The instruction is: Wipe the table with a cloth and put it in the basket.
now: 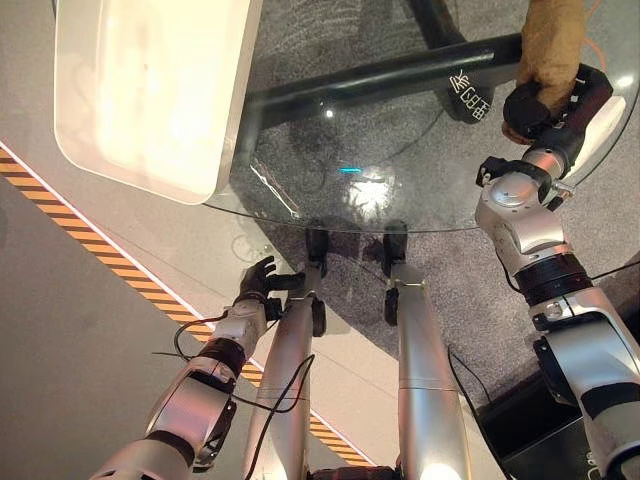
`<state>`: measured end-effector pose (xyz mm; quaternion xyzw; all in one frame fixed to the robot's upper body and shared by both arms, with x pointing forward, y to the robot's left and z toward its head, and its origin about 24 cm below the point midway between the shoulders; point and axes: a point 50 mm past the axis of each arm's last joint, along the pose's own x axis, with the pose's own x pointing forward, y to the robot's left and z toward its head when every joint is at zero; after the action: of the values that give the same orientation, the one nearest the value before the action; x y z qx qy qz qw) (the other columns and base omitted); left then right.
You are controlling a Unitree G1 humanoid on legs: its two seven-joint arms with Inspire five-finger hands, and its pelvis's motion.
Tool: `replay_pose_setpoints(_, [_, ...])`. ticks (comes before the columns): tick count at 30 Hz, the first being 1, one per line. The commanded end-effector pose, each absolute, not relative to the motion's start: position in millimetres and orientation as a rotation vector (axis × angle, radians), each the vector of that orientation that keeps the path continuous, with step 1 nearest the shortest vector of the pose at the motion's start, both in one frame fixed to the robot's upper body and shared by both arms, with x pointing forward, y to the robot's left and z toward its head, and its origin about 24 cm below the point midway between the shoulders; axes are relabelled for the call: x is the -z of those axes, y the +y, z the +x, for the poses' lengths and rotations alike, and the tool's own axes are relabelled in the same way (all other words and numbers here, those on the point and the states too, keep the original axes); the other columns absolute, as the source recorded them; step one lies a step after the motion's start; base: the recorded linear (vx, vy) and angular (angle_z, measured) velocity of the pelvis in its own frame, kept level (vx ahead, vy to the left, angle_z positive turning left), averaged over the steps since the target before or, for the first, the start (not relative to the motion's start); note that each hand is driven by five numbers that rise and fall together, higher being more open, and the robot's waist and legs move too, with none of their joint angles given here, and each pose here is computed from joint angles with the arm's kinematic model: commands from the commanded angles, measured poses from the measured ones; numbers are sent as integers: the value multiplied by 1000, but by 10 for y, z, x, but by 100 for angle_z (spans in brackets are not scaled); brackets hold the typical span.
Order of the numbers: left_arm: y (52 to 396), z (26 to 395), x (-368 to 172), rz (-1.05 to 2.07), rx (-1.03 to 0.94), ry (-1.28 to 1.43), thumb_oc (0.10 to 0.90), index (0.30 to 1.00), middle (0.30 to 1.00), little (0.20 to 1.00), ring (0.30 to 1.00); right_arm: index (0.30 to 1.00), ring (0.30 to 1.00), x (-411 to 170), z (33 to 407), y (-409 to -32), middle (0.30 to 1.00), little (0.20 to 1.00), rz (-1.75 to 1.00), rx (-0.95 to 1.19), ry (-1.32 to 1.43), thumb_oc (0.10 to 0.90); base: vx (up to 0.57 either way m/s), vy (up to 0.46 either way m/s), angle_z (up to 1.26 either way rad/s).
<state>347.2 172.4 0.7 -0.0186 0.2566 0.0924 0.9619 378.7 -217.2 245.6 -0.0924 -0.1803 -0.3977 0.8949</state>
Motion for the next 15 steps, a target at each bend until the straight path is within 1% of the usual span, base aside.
replay_pose_setpoints(1, [1719,3306,220,-53,-226,615,800,900,900,900,900,300,300,-2786,3706,-2101,300,200,-388,625,-529,100,0,0,0])
replay_pose_setpoints(2, [1719,3310,213,-52,-225,613,800,900,900,900,900,300,300,-2793,3706,-2057,300,200,-408,595,-534,100,0,0,0])
replay_pose_setpoints(4, [1705,3315,203,-46,-221,610,800,900,900,900,900,300,300,-2770,3730,-1872,300,200,-518,441,-515,100,0,0,0])
replay_pose_setpoints(5, [1706,3316,200,-44,-220,609,800,900,900,900,900,300,300,-2758,3732,-1832,300,200,-532,417,-512,100,0,0,0])
replay_pose_setpoints(6, [1712,3318,194,-40,-218,607,800,900,900,900,900,300,300,-2701,3744,-1707,300,200,-574,325,-487,100,0,0,0])
replay_pose_setpoints(8, [1717,3308,202,-36,-216,602,800,900,900,900,900,300,300,-2618,3741,-1567,300,200,-604,232,-462,100,-8,-16,-2])
replay_pose_setpoints(12, [1703,3269,237,-35,-210,589,800,900,900,900,900,300,300,-2414,3722,-1348,300,200,-626,93,-398,100,0,0,0])
replay_pose_setpoints(15, [1698,3235,264,-40,-211,574,800,900,900,900,900,300,300,-2286,3710,-1266,300,200,-665,26,-359,100,0,0,0])
